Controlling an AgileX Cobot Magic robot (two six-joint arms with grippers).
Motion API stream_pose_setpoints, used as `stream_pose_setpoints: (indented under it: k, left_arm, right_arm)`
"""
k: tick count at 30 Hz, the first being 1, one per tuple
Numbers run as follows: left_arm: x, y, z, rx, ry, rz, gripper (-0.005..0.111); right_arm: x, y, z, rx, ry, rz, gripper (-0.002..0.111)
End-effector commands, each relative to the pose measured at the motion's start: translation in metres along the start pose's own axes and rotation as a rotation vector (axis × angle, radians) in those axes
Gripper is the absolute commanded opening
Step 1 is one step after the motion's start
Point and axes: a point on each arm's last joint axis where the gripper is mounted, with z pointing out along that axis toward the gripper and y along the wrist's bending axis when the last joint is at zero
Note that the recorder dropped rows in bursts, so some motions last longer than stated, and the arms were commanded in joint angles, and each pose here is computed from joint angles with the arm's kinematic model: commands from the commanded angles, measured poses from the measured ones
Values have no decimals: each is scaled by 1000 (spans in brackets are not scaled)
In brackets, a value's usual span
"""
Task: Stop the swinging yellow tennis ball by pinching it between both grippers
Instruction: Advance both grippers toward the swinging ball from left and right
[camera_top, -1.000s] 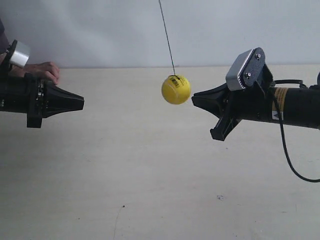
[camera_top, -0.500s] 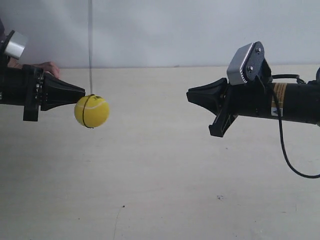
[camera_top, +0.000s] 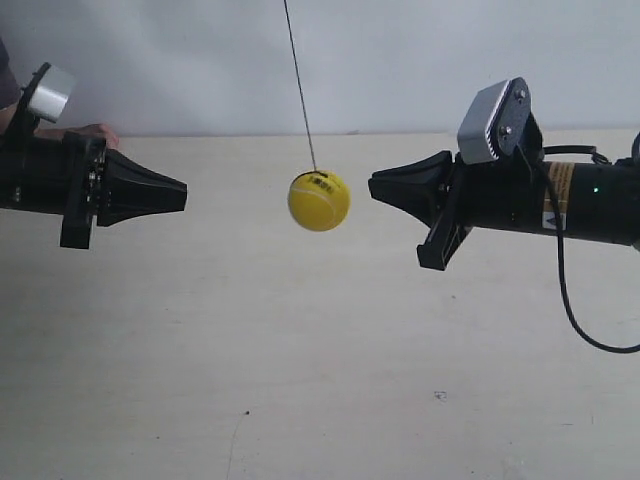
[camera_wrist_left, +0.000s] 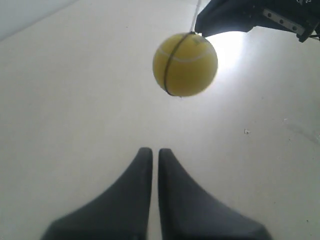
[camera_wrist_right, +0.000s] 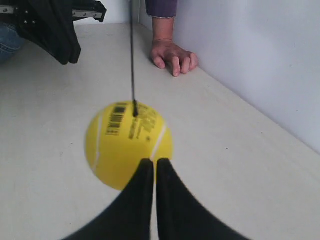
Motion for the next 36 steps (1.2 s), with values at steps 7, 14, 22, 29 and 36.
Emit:
stream_pose_setpoints:
  k: [7, 14, 22, 29, 36]
  left_arm:
    - [-7, -5, 12, 39, -14, 18, 5]
    - [-9, -7, 15, 47, -18, 34, 5]
    - [-9, -7, 15, 51, -12, 37, 5]
    - [-8, -3, 16, 30, 0, 46, 5]
    - [12, 26, 33, 62, -6, -31, 5]
  right_arm:
    - [-3, -1, 1, -13, -14, -4, 0]
    - [-3, -1, 1, -12, -12, -12, 0]
    - [10, -11, 12, -16, 3, 20, 0]
    - [17, -18, 24, -91, -23, 71, 0]
    - [17, -18, 24, -90, -24, 74, 0]
